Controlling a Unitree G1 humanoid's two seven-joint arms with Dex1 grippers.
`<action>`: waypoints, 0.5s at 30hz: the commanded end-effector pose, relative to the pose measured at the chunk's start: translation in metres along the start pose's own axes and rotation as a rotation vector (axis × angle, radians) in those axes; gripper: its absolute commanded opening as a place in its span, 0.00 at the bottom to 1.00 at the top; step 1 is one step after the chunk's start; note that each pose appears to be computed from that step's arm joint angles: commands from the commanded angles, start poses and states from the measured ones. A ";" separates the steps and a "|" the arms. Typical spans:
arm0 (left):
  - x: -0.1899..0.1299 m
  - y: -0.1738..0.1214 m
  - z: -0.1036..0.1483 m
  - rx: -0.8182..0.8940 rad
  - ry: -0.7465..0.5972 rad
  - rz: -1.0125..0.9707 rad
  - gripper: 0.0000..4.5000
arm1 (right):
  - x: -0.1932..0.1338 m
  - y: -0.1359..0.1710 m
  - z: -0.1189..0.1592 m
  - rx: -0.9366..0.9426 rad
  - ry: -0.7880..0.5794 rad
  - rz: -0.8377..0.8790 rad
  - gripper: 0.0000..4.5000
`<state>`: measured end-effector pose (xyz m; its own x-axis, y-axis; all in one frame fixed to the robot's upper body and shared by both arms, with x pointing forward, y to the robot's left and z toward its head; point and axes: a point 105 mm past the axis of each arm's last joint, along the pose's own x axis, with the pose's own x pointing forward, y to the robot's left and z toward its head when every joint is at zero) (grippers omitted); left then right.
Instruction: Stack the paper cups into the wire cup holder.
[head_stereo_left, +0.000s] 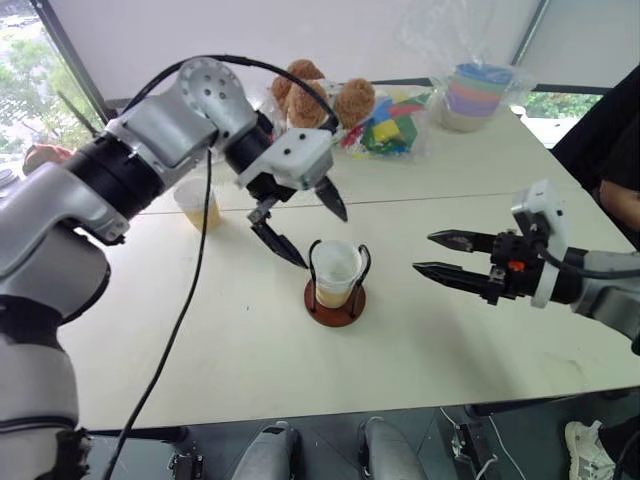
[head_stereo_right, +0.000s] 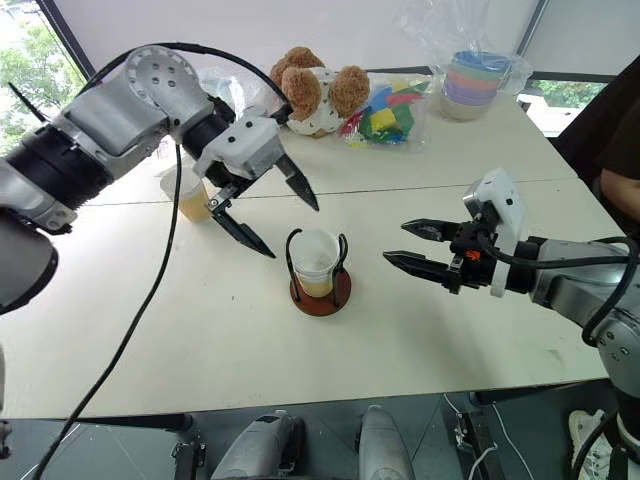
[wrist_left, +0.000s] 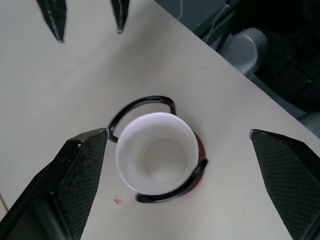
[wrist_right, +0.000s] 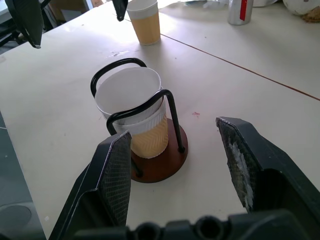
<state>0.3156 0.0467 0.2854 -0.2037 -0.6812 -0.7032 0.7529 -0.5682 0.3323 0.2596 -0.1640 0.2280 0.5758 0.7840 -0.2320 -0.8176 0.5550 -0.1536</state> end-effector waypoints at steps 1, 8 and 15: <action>-0.043 0.016 0.004 0.007 0.016 0.191 0.97 | -0.004 0.008 0.031 -0.080 -0.113 0.034 0.65; -0.135 -0.011 -0.089 -0.274 0.220 0.702 0.97 | -0.005 0.022 0.082 -0.184 -0.248 0.185 0.65; -0.162 -0.064 -0.143 -0.393 0.387 0.846 0.97 | 0.017 0.016 0.070 -0.183 -0.214 0.252 0.65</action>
<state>0.3908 0.2545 0.2698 0.6052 -0.5738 -0.5518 0.7787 0.2824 0.5603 0.2565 -0.1222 0.2835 0.3327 0.9385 -0.0920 -0.9202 0.3018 -0.2495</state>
